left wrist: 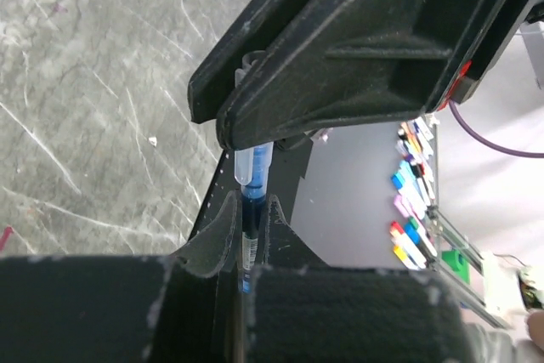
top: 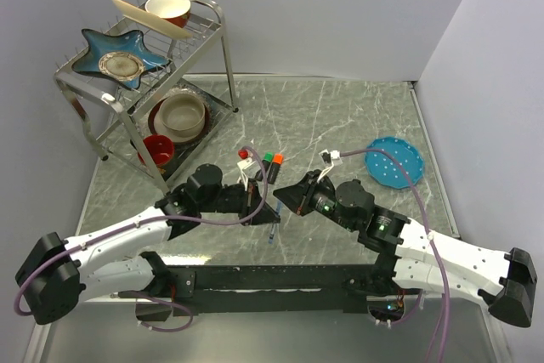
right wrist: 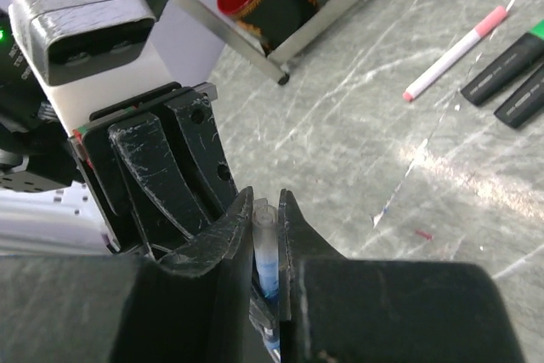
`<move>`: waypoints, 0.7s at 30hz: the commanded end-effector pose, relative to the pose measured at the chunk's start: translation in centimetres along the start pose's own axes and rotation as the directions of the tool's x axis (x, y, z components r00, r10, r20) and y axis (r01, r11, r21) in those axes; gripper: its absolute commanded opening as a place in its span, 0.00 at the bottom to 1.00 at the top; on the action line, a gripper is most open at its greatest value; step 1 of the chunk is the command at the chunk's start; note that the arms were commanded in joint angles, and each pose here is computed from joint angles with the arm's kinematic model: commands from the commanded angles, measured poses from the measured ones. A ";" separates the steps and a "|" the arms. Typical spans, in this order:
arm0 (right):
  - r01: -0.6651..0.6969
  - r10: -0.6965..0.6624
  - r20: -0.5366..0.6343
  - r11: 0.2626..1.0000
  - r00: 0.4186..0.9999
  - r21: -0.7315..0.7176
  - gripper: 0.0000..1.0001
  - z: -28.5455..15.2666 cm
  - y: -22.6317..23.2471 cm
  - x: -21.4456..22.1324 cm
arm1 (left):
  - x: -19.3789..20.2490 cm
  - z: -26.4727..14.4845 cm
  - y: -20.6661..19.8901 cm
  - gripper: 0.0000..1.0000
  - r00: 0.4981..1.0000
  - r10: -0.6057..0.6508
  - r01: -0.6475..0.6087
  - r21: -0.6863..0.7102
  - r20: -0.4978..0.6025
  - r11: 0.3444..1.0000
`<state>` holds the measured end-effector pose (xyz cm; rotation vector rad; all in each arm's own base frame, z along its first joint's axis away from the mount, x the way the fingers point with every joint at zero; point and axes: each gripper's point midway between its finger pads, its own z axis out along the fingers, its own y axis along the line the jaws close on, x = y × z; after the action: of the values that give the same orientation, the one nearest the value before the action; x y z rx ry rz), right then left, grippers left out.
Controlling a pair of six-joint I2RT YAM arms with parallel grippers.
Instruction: Insert the pens into the pen caps
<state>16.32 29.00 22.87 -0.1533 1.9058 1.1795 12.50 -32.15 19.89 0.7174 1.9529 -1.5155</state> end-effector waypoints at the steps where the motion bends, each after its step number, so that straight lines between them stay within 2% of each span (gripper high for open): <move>1: -0.060 0.023 -0.275 0.990 0.961 -0.125 0.00 -1.5 2.4 7.5 | -13.2 -2.1 -2.8 0.01 0.904 0.194 -0.198 -0.029 0.380 0.980; 9: -0.102 0.065 -0.320 0.990 0.945 -0.098 0.00 -0.4 3.0 10.6 | -15.4 -3.3 -2.1 0.01 0.886 0.215 -0.209 -0.061 0.412 0.976; 13: -0.174 0.131 -0.292 0.976 0.948 -0.127 0.00 0.1 4.7 9.7 | -15.0 -3.7 0.8 0.01 0.880 0.208 -0.152 -0.163 0.426 0.975; 16: -0.150 0.139 -0.265 0.988 0.954 -0.022 0.00 0.5 3.8 10.5 | -14.0 -5.0 2.6 0.01 0.856 0.213 -0.119 -0.221 0.471 0.968; 17: -0.139 0.135 -0.274 0.990 0.952 0.006 0.00 0.7 3.3 11.2 | -13.6 -5.2 3.4 0.01 0.868 0.208 -0.098 -0.255 0.452 0.962; 21: -0.143 0.146 -0.263 0.989 0.954 0.031 0.00 1.2 3.2 11.1 | -14.1 -6.0 1.5 0.01 0.855 0.254 -0.154 -0.247 0.452 0.957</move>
<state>17.45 32.21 20.76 0.1010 1.8911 1.1168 13.66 -28.46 18.13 0.6431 2.0900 -1.4676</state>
